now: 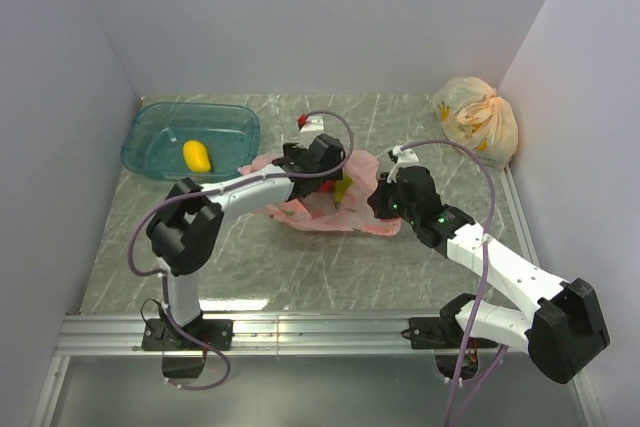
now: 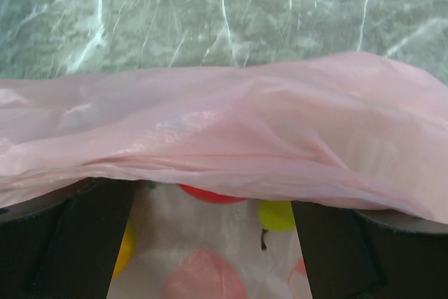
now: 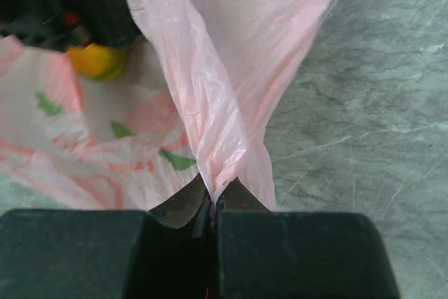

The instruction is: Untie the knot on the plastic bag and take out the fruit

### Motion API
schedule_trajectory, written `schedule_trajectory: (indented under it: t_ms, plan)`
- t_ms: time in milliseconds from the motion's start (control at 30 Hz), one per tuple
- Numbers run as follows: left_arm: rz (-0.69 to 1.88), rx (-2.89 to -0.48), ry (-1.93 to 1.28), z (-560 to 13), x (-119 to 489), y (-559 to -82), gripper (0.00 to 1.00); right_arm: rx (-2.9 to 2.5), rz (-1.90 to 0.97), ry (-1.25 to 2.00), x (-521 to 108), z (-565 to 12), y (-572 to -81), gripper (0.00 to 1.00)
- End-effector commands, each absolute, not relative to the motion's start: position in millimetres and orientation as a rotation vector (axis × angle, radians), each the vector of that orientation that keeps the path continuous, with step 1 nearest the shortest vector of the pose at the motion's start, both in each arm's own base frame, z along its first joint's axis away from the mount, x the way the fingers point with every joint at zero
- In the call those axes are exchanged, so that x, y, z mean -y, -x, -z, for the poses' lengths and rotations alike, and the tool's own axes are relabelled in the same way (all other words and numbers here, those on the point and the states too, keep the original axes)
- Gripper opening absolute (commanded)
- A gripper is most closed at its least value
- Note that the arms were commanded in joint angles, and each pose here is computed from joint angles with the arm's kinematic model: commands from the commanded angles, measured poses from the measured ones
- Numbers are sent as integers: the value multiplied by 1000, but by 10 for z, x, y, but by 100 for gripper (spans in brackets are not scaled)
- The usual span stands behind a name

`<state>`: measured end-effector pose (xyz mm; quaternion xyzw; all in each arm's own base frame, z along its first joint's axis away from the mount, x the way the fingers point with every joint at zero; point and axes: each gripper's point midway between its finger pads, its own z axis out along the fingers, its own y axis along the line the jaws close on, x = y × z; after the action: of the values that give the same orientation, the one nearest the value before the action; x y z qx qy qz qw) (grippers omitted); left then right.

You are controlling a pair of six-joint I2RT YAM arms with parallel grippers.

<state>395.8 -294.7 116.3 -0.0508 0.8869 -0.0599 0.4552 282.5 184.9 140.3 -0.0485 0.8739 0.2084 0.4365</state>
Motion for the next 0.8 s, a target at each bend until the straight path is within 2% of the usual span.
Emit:
schedule_trajectory:
  t_ms: [0, 367, 500, 600, 667, 733, 767]
  plan:
    - [100, -2147, 133, -1123, 2942, -4218, 93, -2138, -560, 119, -1904, -1489, -2827, 0]
    - [170, -2155, 67, -729, 3230, -4411, 94, -2172, -635, 158, -2062, -1358, -2792, 0]
    - [142, -2133, 91, -625, 3200, -4465, 89, -2173, -650, 157, -2088, -1355, -2776, 0]
    - [153, -2153, 81, -628, 3207, -4433, 75, -2172, -637, 156, -2065, -1358, -2769, 0]
    - [170, -2179, 62, -619, 3197, -4322, 53, -2168, -602, 147, -2012, -1358, -2786, 0]
    - [208, -2188, 49, -733, 3158, -4183, 39, -2159, -567, 131, -1953, -1381, -2813, 0]
    - [247, -2206, 27, -759, 3185, -4104, 37, -2152, -548, 127, -1927, -1397, -2832, 0]
